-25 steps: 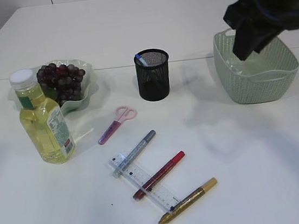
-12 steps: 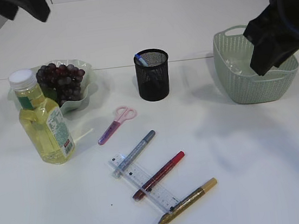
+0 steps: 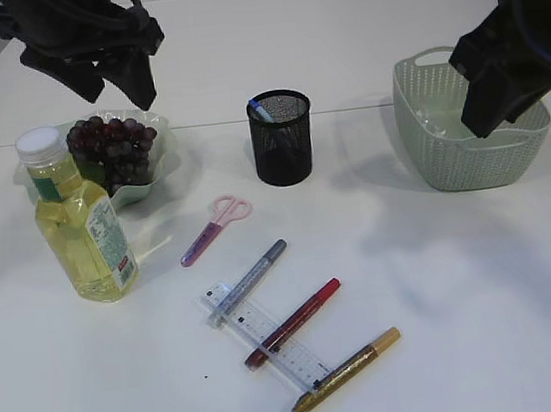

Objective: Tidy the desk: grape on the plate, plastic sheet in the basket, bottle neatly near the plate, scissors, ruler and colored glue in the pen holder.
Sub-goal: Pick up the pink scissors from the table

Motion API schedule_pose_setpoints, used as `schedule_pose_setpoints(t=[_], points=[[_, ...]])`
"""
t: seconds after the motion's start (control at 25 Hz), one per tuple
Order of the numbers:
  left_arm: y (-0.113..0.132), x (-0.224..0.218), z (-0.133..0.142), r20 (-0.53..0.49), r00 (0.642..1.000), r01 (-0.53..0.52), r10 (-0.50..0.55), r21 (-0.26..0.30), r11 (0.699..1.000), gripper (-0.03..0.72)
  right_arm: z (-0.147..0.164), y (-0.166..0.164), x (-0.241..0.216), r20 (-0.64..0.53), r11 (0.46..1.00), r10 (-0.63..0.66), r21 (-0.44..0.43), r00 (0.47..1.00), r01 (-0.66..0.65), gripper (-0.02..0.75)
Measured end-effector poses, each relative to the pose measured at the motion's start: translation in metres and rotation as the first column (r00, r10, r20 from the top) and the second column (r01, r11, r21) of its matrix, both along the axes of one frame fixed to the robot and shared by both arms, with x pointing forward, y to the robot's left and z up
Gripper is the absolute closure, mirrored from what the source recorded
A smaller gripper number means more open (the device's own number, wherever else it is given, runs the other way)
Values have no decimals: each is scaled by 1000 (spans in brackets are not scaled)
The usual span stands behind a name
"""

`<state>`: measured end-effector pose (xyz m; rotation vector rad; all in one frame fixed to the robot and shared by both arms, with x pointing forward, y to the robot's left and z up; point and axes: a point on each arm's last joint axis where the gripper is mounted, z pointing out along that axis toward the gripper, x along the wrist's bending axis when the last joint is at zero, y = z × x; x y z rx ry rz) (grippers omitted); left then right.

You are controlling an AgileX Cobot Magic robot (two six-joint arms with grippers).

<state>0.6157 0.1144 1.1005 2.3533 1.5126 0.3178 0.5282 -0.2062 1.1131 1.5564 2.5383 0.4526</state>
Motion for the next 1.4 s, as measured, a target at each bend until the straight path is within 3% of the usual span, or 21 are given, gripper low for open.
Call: schedule_pose_setpoints(t=[0.2, 0.8, 1.4], points=[[-8, 10, -16, -1, 1000, 5, -5, -6, 1000, 230, 0, 0, 0, 0, 1000, -1, 0, 1000, 1, 445], [-23, 39, -97, -109, 994, 7, -2, 47, 999, 240, -11, -1, -4, -53, 998, -68, 6, 996, 68, 446], [-39, 47, -149, -165, 986, 30, -21, 53, 998, 244, -17, -1, -6, -73, 997, -72, 0, 995, 72, 446]])
